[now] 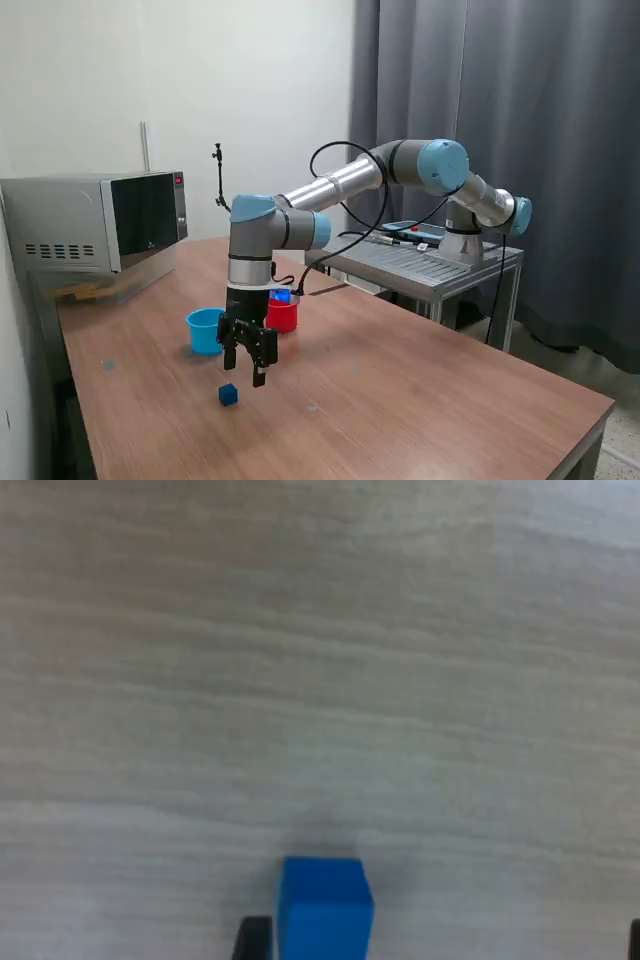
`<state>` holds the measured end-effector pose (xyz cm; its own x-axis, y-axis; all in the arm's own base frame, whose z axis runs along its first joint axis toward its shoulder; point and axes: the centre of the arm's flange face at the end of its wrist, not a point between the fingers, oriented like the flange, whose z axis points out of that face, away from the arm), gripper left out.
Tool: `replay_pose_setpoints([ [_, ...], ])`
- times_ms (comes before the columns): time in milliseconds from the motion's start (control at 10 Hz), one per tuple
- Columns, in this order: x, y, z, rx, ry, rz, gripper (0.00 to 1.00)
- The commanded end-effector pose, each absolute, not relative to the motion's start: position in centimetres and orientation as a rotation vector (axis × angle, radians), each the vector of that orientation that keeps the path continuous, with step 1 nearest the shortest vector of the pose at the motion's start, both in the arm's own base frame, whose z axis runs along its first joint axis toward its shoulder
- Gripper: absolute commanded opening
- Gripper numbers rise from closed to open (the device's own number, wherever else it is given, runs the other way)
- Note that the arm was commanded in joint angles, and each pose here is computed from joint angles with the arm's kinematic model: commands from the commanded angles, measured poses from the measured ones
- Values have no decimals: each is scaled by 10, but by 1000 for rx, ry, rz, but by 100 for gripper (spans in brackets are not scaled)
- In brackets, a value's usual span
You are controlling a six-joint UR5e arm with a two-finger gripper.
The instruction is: Place red objects in the red bin, and blue objects in the blue bin.
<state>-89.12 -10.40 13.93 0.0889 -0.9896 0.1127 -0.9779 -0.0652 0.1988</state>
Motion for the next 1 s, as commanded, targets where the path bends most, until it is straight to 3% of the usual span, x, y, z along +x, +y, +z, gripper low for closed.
replay_pose_setpoints([
  [0,-897,-102,150,2128,-1961,-103,100],
  [900,-898,-94,108,2127,-2018,-66,100],
])
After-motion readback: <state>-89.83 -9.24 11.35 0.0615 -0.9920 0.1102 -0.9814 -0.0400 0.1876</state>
